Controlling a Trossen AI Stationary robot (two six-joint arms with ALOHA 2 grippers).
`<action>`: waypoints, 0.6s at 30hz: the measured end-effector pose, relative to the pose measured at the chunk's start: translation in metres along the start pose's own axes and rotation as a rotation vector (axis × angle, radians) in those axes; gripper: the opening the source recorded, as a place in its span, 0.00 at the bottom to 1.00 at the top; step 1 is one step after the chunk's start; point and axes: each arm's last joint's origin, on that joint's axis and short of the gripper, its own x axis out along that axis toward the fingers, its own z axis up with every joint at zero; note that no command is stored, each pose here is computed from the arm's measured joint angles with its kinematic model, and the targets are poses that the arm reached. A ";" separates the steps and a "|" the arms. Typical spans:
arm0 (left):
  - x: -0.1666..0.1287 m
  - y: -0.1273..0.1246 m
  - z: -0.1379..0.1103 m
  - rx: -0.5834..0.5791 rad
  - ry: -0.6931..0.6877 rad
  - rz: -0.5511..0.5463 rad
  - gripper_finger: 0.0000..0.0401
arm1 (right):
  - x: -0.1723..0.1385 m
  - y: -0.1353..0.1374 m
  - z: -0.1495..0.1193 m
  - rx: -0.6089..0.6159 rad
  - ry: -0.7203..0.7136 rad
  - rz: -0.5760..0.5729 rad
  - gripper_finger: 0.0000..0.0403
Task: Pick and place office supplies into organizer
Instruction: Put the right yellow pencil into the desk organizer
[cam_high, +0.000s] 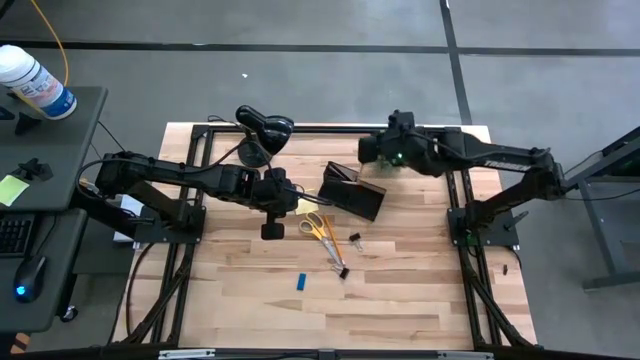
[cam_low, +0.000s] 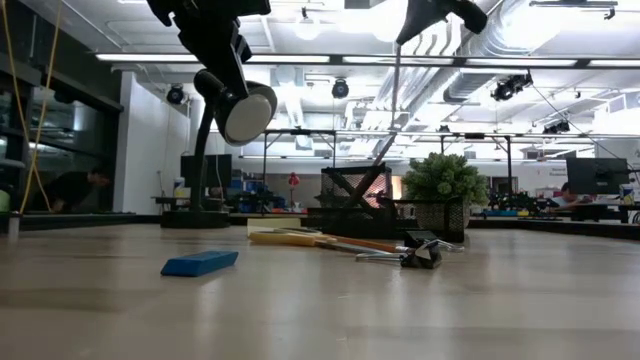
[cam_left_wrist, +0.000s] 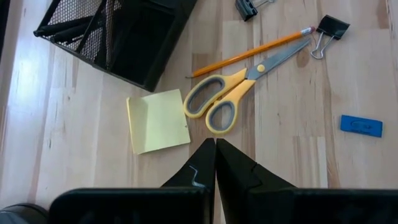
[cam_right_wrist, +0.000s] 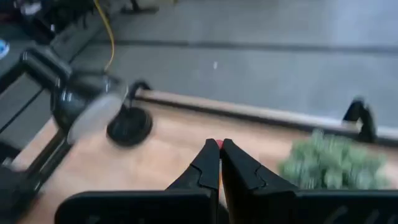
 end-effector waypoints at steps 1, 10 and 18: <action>0.000 0.000 0.000 0.001 0.003 -0.001 0.01 | 0.001 0.001 0.002 -0.007 -0.033 -0.004 0.00; 0.000 -0.001 -0.001 0.000 0.010 -0.001 0.01 | 0.039 0.004 -0.028 0.011 -0.222 0.026 0.00; 0.000 -0.001 -0.002 0.002 0.023 -0.011 0.01 | 0.068 -0.011 -0.068 0.052 -0.301 0.047 0.00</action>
